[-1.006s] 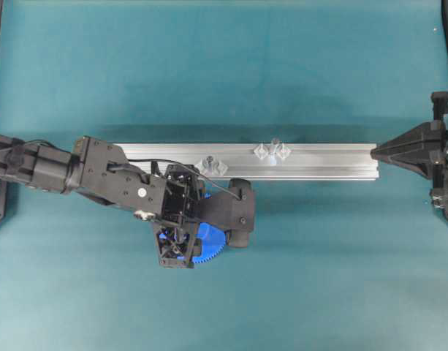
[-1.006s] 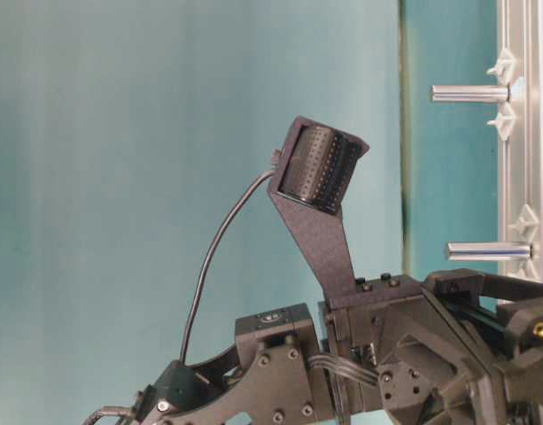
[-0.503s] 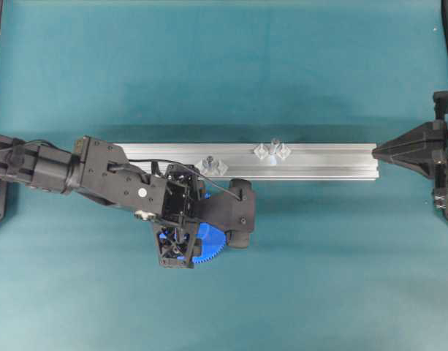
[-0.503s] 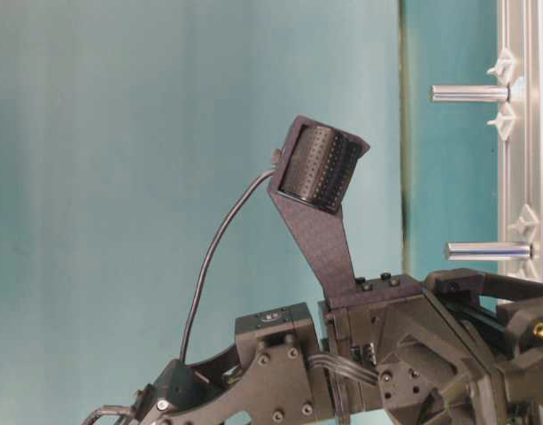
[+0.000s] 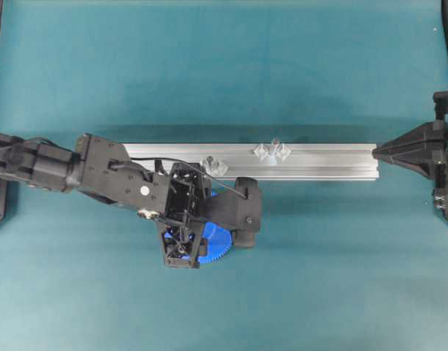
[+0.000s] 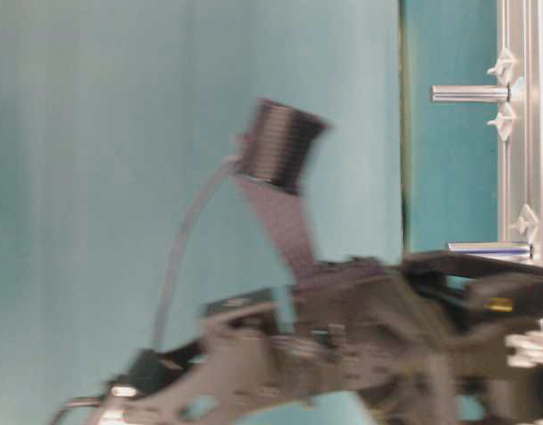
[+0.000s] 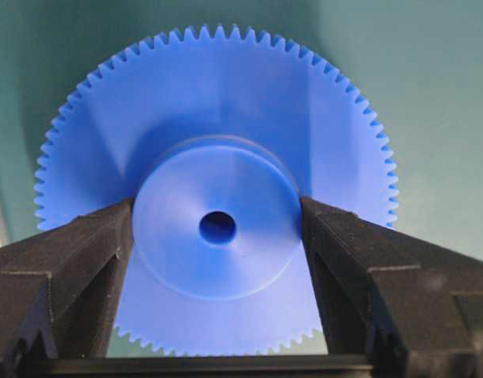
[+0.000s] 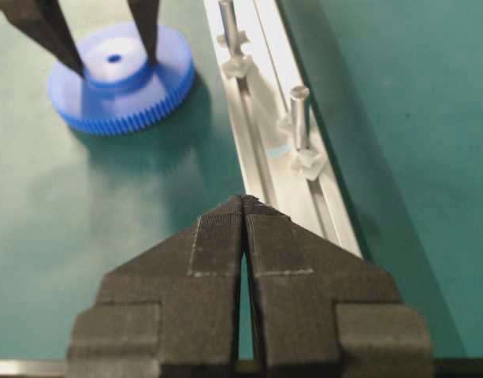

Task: Find the location of the shaft and insert the large gear.
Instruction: 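Lift the blue gear and carry it over the right shaft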

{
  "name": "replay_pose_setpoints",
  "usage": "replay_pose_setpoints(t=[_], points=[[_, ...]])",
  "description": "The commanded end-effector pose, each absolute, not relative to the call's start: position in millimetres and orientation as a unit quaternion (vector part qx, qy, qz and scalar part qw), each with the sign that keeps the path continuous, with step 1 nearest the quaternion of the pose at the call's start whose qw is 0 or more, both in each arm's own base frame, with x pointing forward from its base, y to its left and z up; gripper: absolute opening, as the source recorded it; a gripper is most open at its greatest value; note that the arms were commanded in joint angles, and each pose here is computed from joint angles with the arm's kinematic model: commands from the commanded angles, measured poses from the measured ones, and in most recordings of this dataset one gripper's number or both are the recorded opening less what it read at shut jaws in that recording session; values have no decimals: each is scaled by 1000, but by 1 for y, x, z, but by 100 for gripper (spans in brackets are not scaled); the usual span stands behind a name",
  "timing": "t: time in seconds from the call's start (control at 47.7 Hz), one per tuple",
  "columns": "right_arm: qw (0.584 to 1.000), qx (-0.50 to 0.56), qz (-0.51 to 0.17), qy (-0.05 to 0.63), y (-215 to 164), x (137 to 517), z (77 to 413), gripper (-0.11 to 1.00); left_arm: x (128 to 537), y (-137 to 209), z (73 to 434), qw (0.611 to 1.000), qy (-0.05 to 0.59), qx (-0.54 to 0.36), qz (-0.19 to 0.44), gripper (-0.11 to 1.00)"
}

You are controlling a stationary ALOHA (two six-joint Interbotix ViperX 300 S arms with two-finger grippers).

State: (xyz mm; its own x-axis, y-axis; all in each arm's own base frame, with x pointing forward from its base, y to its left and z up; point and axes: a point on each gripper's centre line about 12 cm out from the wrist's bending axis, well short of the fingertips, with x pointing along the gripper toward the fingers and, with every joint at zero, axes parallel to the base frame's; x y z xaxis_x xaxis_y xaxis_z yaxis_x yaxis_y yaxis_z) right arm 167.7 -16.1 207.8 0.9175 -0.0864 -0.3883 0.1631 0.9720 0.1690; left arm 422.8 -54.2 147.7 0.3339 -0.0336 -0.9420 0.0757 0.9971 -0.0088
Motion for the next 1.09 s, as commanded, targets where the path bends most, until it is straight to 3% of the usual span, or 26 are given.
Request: replay_pose_setpoints(t=[0.0, 0.419, 1.069], points=[[975, 103, -65, 188, -17, 169, 212, -1, 427, -54, 185, 835, 549, 18, -35, 71], [975, 103, -65, 186, -17, 170, 212, -1, 434, -47, 232, 826, 560, 44, -44, 71], [976, 102, -65, 182, -17, 169, 214, -1, 453, -1, 308, 840, 536, 73, -34, 71]])
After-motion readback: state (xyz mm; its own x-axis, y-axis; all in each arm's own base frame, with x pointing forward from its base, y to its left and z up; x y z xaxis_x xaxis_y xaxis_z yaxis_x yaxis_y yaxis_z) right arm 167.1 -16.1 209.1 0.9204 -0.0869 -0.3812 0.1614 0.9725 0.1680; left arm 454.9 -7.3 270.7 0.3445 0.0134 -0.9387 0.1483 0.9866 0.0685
